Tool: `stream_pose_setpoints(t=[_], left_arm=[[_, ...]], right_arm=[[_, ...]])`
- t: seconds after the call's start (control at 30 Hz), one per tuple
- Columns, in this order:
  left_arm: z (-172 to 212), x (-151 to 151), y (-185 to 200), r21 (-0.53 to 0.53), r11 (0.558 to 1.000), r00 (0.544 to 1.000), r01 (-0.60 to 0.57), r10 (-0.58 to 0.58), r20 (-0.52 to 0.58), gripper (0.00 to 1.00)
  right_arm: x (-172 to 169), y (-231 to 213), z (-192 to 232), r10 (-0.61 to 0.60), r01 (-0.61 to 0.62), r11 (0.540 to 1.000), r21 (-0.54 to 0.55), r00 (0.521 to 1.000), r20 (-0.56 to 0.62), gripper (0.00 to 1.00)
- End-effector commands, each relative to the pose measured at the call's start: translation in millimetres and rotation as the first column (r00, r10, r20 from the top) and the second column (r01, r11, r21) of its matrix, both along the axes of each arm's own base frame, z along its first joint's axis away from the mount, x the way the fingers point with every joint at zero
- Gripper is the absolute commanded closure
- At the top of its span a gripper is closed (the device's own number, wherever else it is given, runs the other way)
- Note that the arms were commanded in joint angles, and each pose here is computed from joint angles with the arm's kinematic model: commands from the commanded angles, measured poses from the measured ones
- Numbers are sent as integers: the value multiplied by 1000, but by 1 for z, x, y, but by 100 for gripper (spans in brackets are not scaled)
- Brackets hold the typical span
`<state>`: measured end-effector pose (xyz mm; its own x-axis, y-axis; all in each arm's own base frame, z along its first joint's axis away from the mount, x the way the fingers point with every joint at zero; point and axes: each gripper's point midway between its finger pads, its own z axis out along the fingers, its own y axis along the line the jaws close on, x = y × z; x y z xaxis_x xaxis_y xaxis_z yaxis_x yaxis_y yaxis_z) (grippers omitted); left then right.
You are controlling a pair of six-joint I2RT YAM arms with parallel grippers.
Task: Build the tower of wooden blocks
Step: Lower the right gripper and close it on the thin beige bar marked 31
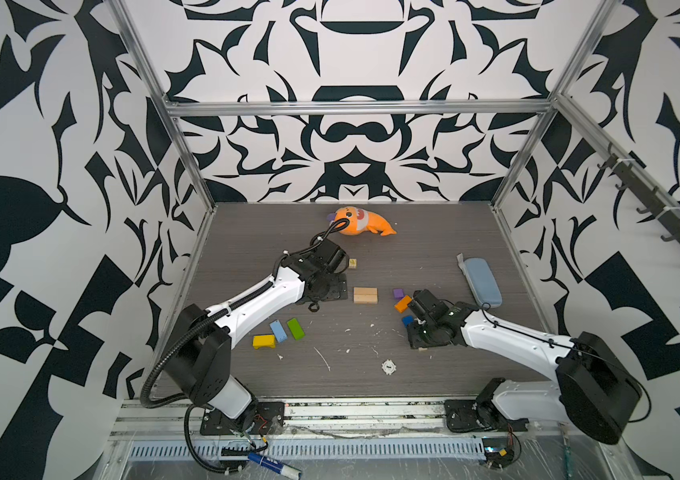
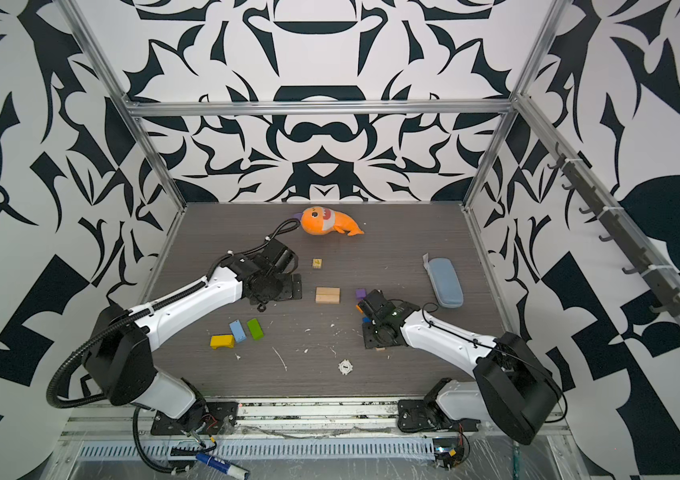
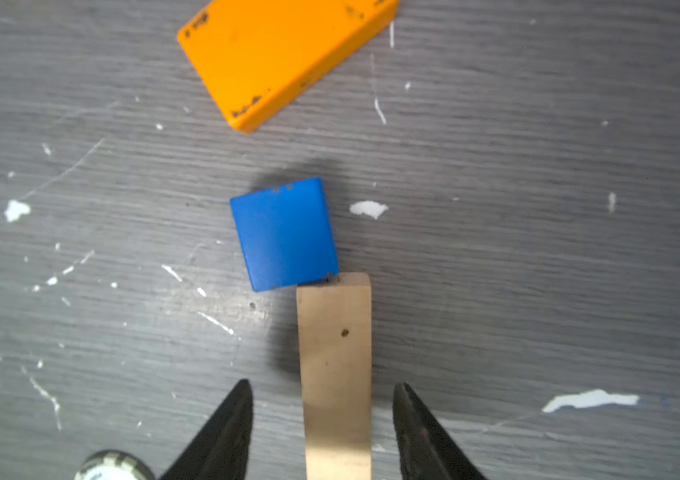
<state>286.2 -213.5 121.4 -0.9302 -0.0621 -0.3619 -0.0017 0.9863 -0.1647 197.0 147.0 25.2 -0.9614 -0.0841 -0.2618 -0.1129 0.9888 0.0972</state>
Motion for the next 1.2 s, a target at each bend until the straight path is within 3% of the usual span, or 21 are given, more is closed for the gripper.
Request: stream_pose_setpoints(t=[0.0,0.27,0.47,0.77,1.0,1.17], left_arm=[[3,-2,6,-10,1000,1000,-13,13,5,1],[1,1,2,-19,1000,1000,-9,9,-4,1],[3,9,-10,-136,991,1000,-4,0,-30,1],[10,17,-5,-184,983,999,-21,15,-33,0],[11,15,9,-187,981,999,-45,40,-33,1],[12,10,31,-172,981,996,-86,79,-47,0]], right_arm=[[7,-2,-1,-13,14,999,-34,999,29,46],[4,-5,-7,-10,11,998,-60,1000,16,59],[3,-9,4,-18,20,998,-52,999,47,74],[6,0,34,46,-40,997,-60,994,95,76],[12,44,53,195,-196,981,-10,972,130,76],[15,83,53,326,-324,945,-39,935,138,76]])
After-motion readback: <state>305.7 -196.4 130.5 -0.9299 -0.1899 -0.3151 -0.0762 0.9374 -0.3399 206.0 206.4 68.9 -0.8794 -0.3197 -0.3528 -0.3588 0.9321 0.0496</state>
